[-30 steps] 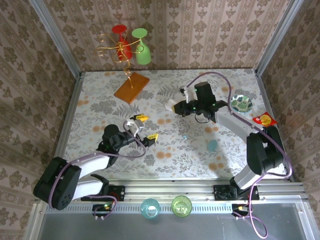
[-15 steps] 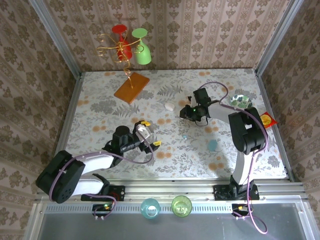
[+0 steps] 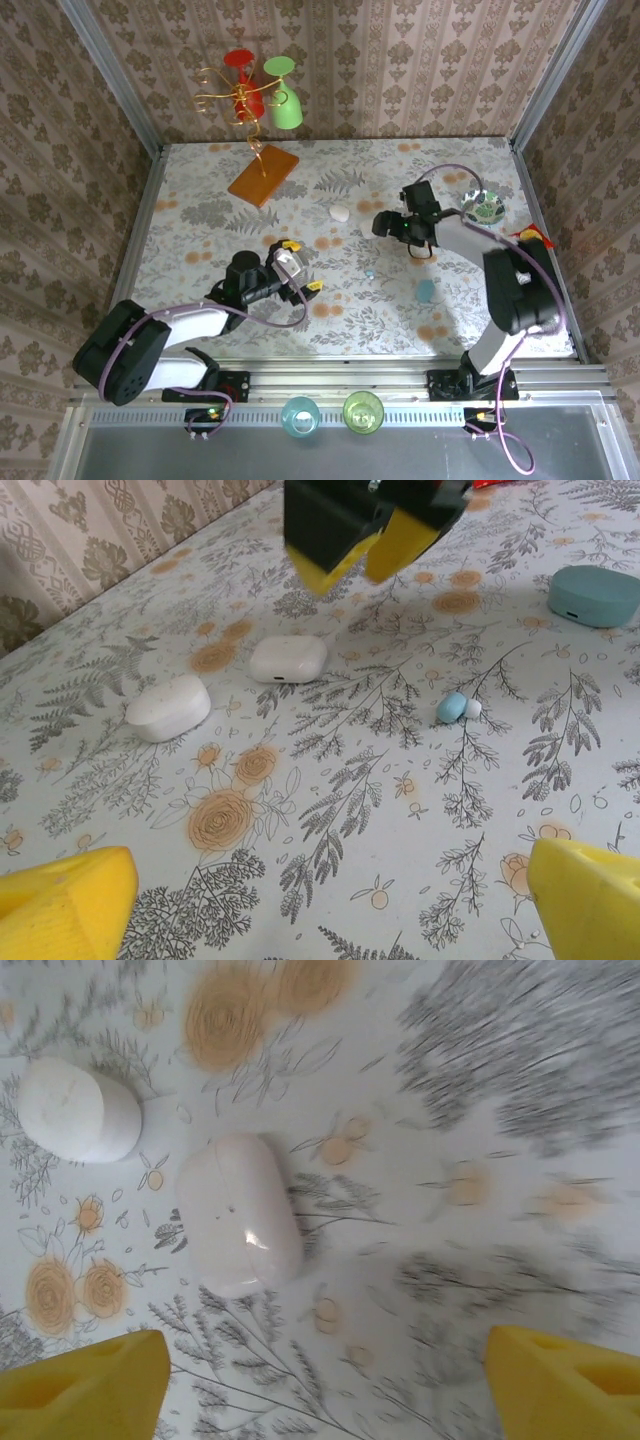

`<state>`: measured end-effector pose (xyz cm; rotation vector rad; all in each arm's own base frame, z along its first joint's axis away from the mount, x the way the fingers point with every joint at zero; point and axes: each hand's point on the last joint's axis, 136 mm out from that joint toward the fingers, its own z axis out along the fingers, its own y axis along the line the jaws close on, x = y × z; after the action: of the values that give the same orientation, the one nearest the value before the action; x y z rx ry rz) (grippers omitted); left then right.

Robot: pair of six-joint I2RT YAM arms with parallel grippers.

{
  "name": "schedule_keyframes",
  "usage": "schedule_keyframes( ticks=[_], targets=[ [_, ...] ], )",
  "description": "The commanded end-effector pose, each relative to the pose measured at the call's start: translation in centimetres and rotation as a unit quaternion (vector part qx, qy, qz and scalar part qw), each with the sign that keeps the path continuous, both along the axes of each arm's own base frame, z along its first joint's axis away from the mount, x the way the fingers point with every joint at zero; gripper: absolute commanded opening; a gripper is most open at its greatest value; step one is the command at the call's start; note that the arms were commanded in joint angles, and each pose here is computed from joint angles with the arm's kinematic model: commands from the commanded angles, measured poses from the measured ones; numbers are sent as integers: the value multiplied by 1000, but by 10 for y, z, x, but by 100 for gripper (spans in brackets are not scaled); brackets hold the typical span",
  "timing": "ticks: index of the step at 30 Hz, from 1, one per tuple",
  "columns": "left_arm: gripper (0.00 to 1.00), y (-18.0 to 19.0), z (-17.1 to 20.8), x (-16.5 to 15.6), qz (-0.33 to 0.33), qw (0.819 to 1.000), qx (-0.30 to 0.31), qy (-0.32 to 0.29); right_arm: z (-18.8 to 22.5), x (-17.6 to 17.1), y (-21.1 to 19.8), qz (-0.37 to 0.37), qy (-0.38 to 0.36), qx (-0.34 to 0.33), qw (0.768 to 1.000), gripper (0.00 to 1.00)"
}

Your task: Insert wireless bluetooth earbuds into charging case

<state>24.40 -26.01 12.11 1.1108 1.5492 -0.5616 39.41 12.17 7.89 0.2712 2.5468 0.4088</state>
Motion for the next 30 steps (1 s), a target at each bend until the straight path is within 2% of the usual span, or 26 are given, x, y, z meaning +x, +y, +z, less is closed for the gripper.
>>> schedule_keyframes(
  ticks=[1,2,6,10,15,23,30],
  targets=[
    [100,-2,20,5,-2,999,-10,-36,19,-26,-51,-83,-33,-104,991,88],
    [100,-2,21,5,-2,999,-10,-37,22,-36,-58,-95,-36,-114,988,95],
    [100,-1,23,5,-5,999,-11,-42,29,-80,-81,-122,-36,-147,981,98],
    [100,-3,27,4,-12,999,-16,-45,19,-119,-87,-129,1,-137,982,97],
    [100,-5,29,3,-17,999,-21,-44,-12,-152,-72,-119,61,-96,986,89],
    [100,-6,32,1,-22,999,-27,-42,-38,-164,-37,-92,97,-73,988,89],
    [100,-8,34,1,-26,999,-28,-38,-40,-157,-12,-72,102,-53,991,81]
  ],
)
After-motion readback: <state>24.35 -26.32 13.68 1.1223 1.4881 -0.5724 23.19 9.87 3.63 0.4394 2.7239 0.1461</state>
